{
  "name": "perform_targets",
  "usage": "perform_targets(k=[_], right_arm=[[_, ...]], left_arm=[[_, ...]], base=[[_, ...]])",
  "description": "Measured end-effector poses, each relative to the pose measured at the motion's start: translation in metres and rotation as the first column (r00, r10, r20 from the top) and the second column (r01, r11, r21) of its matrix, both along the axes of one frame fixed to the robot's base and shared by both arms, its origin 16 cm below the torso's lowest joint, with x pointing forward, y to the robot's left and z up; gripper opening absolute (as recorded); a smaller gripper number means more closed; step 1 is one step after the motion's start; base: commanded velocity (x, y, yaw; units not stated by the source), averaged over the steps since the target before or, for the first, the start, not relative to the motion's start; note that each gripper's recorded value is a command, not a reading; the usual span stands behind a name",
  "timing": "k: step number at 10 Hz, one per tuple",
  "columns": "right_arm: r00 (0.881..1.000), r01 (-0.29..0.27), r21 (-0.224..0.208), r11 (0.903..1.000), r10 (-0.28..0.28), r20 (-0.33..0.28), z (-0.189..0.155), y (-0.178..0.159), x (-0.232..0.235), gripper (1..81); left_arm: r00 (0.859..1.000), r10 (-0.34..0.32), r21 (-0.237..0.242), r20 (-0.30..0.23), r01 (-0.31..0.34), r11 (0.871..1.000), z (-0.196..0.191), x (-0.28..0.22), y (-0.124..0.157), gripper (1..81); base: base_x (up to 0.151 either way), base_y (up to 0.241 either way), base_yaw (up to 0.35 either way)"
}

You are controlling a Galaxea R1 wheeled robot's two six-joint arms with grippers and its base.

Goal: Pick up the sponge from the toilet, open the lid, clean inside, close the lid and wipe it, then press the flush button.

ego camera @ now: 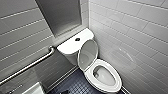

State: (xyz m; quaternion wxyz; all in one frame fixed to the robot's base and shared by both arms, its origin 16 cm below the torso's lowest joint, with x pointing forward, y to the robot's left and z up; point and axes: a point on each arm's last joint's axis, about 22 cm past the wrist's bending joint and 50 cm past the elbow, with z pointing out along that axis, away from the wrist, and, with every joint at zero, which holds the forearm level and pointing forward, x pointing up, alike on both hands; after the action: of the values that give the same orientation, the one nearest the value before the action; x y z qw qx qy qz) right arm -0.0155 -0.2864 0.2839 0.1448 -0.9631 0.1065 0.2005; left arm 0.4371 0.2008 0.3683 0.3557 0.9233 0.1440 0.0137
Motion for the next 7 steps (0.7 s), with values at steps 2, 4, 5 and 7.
perform_targets(k=[2, 4, 5, 7], right_arm=[[1.000, 0.004, 0.000, 1.0000, -0.004, -0.002, -0.002, 0.007, -0.002, 1.0], [1.000, 0.000, 0.002, 1.0000, 0.000, -0.008, -0.007, 0.017, 0.001, 1.0], [1.000, 0.002, 0.007, 1.0000, -0.002, -0.008, -0.008, 0.021, 0.003, 1.0], [1.000, -0.008, 0.017, 0.9998, 0.008, -0.019, -0.007, 0.025, 0.000, 1.0]], left_arm=[[0.996, 0.087, 0.015, -0.010, -0.087, 0.996, -0.007, 0.040, 0.004, 81.1], [0.985, 0.172, 0.017, -0.002, -0.172, 0.985, -0.004, 0.086, 0.009, 81.1], [0.979, 0.204, 0.013, 0.001, -0.204, 0.979, 0.000, 0.106, 0.010, 81.1], [0.965, 0.263, 0.004, 0.012, -0.263, 0.965, 0.011, 0.144, 0.018, 81.1]], base=[[0.000, 0.000, 0.000], [0.000, 0.000, 0.000], [0.000, 0.000, 0.000], [0.000, 0.000, 0.000]])
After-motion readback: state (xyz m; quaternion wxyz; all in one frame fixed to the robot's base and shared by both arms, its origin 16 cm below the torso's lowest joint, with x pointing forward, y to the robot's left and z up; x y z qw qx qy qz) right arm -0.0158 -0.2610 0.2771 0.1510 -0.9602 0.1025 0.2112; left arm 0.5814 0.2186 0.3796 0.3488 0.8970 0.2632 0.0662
